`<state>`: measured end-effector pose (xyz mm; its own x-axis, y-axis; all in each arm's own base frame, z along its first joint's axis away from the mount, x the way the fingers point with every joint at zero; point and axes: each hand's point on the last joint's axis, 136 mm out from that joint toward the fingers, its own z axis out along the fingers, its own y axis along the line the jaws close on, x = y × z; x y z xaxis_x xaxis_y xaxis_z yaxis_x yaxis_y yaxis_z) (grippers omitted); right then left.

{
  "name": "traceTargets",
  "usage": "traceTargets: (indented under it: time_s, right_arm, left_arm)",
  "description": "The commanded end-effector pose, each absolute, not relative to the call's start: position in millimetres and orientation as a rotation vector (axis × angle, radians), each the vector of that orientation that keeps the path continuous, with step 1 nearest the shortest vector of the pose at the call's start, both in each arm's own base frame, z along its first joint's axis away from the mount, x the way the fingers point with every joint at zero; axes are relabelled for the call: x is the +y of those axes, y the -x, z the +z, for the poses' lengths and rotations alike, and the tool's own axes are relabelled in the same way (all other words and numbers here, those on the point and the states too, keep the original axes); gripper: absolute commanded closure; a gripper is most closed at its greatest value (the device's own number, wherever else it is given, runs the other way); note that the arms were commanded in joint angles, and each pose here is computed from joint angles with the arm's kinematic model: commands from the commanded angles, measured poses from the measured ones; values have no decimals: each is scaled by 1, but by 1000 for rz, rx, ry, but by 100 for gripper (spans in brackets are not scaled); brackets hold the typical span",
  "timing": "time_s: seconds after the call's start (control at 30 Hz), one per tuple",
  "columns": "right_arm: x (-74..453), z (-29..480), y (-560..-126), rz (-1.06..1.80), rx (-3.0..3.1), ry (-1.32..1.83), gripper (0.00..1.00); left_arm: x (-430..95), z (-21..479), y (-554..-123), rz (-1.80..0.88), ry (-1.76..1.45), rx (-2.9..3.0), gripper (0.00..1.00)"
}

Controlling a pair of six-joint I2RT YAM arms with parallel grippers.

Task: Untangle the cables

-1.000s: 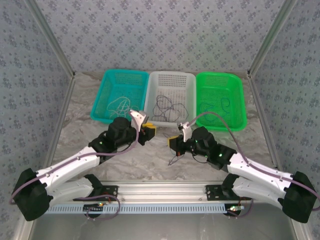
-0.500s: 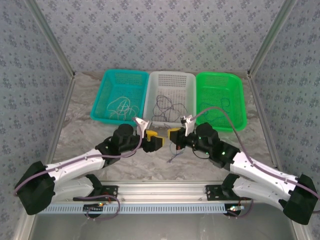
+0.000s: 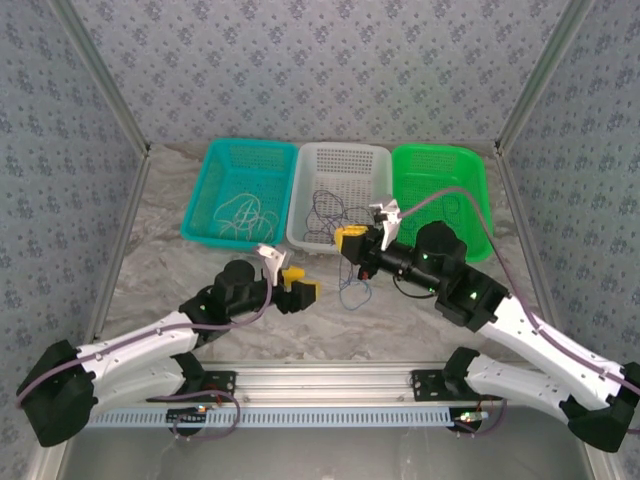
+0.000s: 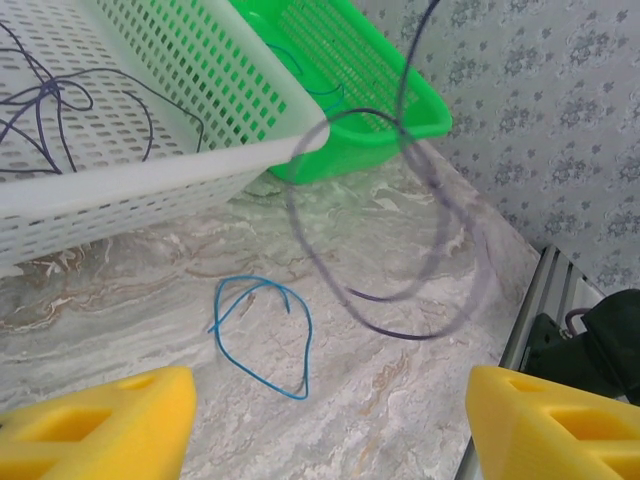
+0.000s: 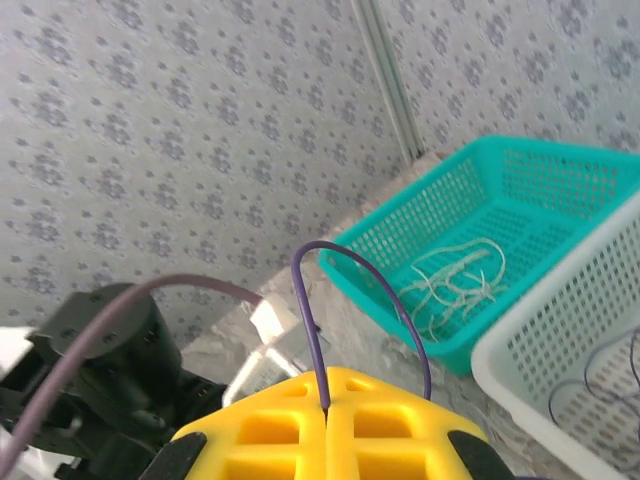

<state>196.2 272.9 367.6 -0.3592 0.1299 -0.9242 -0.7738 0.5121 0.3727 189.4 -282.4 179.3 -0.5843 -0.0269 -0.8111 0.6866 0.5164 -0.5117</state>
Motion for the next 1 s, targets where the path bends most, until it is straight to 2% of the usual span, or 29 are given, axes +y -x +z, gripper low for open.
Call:
traceTargets:
  time_s: [0.0,0.4,0.97]
  right_arm:
    - [276,379,-191,1059,1658,607,100]
    - [287,399,-184,1128,1613,644,100]
    - [297,432,-167,1226,1491,703,100]
  left_arm:
    - [-288,204,-193,-1122,-561,1840,28]
    - [-308,225,-203,-1130,-623,1772,27]
    - [-337,218,-217,-1141,-693,1795,27]
